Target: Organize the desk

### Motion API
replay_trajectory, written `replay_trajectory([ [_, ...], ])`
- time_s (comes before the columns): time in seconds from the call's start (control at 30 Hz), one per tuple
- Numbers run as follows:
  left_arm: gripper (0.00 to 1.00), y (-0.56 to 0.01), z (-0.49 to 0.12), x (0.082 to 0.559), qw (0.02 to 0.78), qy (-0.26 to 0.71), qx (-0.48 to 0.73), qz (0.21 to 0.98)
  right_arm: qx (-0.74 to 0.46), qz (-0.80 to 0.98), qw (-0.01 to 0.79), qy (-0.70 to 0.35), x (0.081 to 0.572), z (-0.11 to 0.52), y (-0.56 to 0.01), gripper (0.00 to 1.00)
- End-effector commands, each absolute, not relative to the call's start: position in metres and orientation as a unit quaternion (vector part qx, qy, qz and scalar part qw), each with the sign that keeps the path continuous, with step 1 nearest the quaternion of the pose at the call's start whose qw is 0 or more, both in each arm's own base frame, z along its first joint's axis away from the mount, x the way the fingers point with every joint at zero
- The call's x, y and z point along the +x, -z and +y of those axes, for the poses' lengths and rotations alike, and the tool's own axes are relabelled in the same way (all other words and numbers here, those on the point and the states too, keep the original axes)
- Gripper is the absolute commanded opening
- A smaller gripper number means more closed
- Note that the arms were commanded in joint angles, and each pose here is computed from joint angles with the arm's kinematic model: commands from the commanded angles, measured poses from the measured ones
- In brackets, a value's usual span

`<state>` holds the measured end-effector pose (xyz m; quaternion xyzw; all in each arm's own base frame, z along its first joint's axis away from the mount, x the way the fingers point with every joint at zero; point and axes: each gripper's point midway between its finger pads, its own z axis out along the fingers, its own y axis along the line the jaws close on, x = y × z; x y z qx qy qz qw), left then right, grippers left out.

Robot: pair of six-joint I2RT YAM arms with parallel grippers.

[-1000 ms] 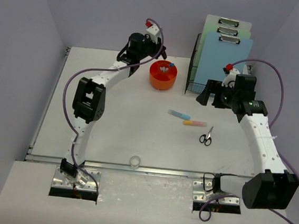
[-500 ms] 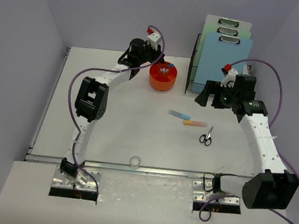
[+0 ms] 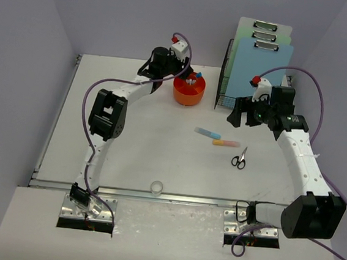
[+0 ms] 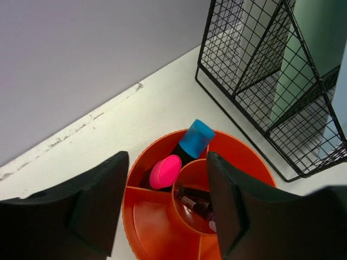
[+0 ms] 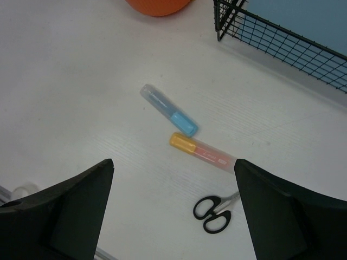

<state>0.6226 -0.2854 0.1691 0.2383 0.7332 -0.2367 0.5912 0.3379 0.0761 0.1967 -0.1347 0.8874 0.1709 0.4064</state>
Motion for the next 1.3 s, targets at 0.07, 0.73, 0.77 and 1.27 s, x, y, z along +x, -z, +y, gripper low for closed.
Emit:
replay_trajectory([
  [0.07,0.63,-0.292,-0.28,0.631,0.662,0.246,0.236,0.668,-0.261,0.848,0.454,-0.082,0.374,0.062,-0.198,0.69],
  [0.73,0.85,-0.391,-0.18,0.458,0.634,0.281,0.238,0.68,-0.606,0.774,0.185,-0.009,0.382,0.13,-0.079,0.42],
  [0.77,0.85,-0.388,-0.173,0.452,0.632,0.28,0.235,0.683,-0.615,0.77,0.168,-0.01,0.378,0.133,-0.07,0.42],
  [1.27,0.85,-0.373,-0.153,0.435,0.623,0.293,0.22,0.692,-0.646,0.761,0.056,-0.018,0.33,0.121,-0.015,0.43],
])
